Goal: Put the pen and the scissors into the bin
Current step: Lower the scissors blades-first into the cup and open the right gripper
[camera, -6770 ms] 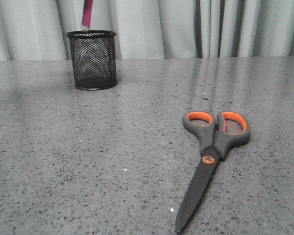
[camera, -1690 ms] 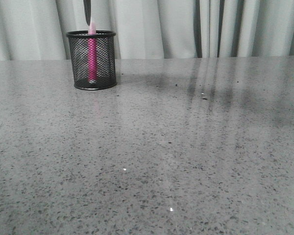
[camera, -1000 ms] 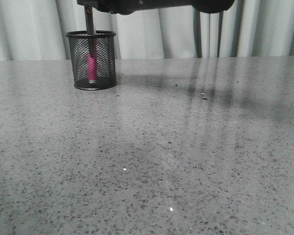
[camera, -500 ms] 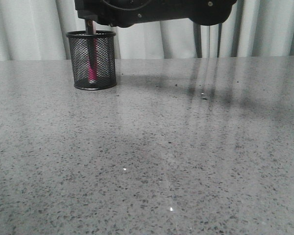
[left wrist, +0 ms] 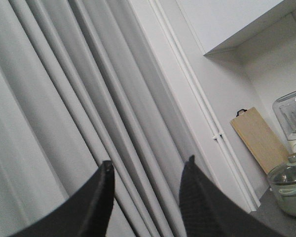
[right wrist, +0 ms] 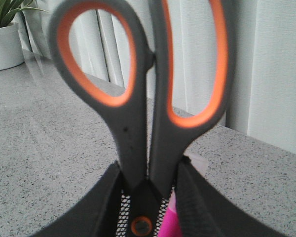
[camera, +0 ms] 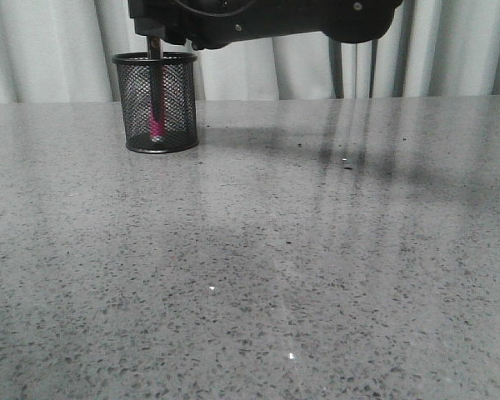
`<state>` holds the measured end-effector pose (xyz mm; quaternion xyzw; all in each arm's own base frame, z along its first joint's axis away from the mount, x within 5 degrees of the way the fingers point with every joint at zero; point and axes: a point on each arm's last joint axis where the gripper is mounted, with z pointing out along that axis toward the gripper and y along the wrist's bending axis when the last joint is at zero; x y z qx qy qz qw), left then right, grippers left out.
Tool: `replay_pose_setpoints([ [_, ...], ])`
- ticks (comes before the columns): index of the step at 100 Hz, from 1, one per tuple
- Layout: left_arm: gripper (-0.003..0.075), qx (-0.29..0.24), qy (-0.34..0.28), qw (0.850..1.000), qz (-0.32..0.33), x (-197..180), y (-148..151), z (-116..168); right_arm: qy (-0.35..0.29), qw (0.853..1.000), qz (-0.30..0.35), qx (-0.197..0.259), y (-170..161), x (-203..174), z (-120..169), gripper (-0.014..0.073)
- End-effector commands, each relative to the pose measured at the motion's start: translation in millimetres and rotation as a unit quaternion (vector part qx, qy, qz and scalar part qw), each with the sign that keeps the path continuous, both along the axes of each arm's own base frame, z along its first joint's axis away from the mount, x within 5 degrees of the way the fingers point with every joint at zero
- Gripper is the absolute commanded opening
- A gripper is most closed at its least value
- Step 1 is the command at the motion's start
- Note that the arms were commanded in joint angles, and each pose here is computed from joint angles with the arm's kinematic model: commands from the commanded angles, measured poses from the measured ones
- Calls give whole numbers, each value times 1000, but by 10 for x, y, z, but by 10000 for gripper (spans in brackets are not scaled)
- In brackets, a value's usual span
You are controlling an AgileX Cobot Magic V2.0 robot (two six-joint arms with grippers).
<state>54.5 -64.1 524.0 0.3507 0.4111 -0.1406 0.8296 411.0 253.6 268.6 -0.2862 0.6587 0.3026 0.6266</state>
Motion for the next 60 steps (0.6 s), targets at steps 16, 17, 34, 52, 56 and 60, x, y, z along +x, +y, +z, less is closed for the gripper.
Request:
replay_pose_setpoints([
  [16,281,-24,1,1000,-9,-28,17,73,-52,997,11,52,-40,-80,468,237],
  [17,281,-24,1,1000,-9,-28,17,73,-52,997,11,52,-40,-80,468,237],
  [34,281,-24,1,1000,-9,-28,17,73,-52,997,11,52,-40,-80,468,237],
  [52,281,-24,1,1000,-9,-28,17,73,-52,997,11,52,-40,-80,468,260],
  [56,281,-24,1,1000,-9,-29,16,72,-52,997,11,52,-40,-80,468,290],
  [60,281,-24,1,1000,-9,-29,16,72,-52,997,11,52,-40,-80,468,328],
])
